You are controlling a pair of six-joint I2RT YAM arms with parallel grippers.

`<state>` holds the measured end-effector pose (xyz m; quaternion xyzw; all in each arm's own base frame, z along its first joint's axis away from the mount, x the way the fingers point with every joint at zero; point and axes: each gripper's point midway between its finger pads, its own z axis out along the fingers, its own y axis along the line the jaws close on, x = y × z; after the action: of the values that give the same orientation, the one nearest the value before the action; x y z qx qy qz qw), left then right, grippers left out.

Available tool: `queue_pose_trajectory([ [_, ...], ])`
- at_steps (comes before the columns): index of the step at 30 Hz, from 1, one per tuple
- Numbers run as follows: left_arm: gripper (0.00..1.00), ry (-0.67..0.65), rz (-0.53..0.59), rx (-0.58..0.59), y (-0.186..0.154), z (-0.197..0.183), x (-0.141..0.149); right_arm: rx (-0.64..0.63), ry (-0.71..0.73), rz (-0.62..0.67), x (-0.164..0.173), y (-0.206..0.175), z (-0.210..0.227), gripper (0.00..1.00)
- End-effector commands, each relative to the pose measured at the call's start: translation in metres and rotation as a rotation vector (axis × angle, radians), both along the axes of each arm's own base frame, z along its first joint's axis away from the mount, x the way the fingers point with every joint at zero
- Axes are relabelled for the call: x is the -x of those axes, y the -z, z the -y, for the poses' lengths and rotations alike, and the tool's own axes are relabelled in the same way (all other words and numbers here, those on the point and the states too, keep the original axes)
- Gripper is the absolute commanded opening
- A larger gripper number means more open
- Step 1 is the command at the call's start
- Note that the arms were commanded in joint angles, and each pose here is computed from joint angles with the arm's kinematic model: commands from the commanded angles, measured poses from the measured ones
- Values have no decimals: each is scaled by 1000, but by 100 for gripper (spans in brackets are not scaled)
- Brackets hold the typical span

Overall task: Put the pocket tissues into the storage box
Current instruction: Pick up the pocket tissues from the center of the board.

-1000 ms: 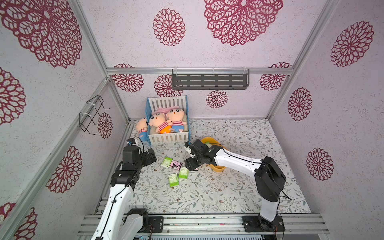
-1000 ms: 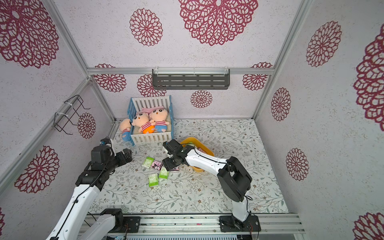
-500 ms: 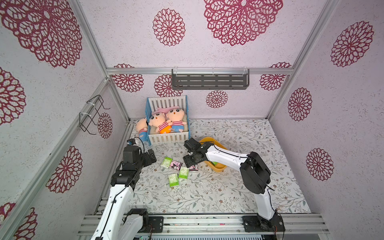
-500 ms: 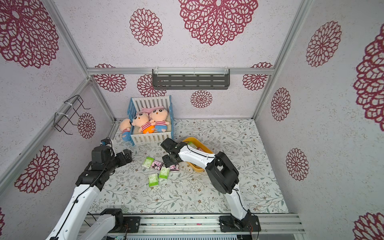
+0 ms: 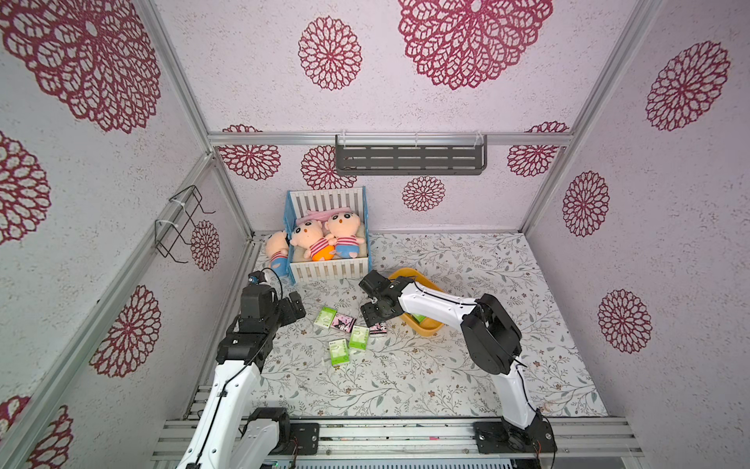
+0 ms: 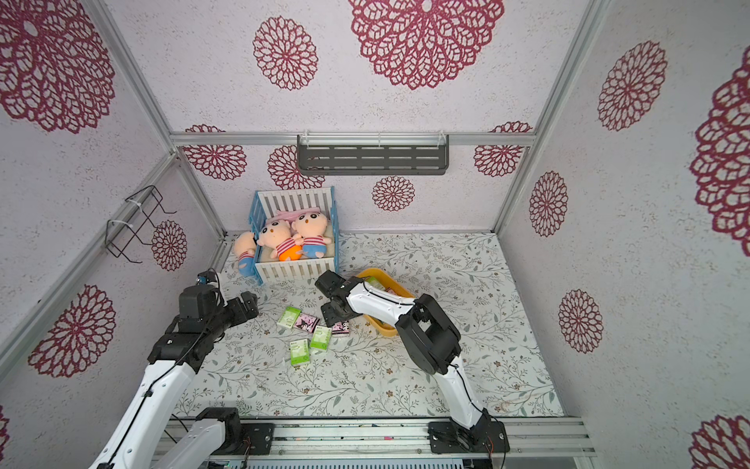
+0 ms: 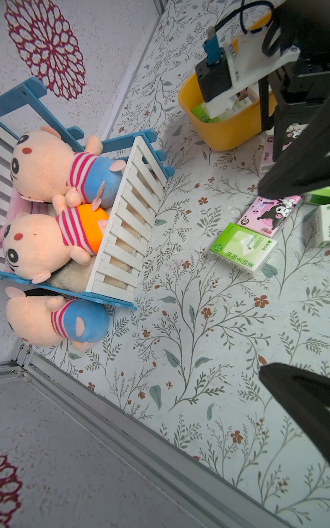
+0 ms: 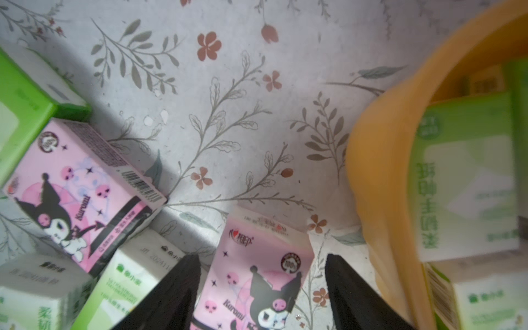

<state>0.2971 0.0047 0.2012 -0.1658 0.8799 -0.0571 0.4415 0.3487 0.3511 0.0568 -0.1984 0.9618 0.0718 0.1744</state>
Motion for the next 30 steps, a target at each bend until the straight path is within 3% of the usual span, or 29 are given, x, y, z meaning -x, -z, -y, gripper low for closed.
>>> queue_pose_trajectory([
  [1,97,9,-10,-16,2,1,0,-12,39,5,-8,2,2,76],
  [13,97,10,-7,-15,1,1,-1,-4,38,-25,-6,14,0,76],
  [30,97,13,-6,-15,1,2,-1,40,34,-77,14,35,14,65],
])
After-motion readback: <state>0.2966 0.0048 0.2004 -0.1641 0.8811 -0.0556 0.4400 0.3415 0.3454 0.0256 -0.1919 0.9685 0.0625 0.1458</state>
